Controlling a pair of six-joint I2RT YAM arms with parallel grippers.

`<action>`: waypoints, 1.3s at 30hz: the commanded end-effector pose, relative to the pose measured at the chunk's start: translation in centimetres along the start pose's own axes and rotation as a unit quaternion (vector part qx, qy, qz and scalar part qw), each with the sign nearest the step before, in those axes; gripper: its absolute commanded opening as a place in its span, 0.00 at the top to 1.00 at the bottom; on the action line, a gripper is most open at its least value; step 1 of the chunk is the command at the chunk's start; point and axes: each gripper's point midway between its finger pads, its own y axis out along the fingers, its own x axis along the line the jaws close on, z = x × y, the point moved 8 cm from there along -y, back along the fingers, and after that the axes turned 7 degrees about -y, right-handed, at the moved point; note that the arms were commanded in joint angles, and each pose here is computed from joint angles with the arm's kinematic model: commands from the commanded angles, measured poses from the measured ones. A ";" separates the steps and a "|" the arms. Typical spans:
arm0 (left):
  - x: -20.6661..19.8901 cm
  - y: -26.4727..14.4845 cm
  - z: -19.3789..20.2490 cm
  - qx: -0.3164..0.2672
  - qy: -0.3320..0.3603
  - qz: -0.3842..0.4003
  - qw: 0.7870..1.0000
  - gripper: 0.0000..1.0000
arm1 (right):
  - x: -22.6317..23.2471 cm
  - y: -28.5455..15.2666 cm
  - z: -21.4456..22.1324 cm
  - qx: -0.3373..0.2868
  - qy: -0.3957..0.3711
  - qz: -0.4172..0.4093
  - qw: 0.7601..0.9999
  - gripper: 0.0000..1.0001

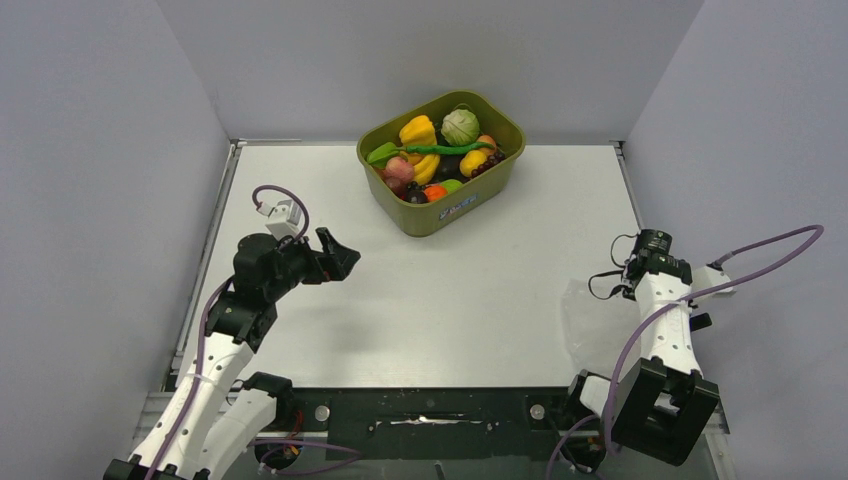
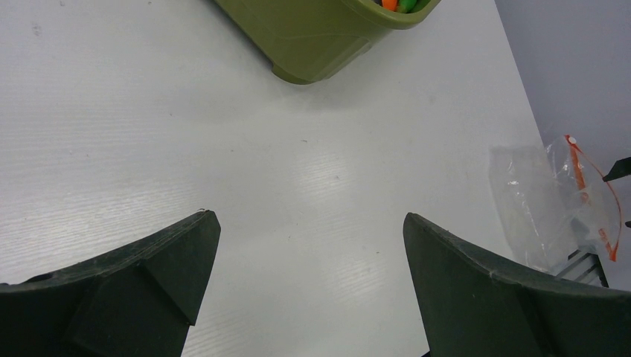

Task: Place the food in the zip-top bag and seal the zipper
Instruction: Pick up the zipper food storage bag at the corner of the board.

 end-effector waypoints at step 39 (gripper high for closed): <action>-1.7 0.0 -0.4 -0.009 0.015 0.050 0.999 0.04 | 2.2 0.9 -0.9 -0.024 -0.007 -0.213 0.977 0.02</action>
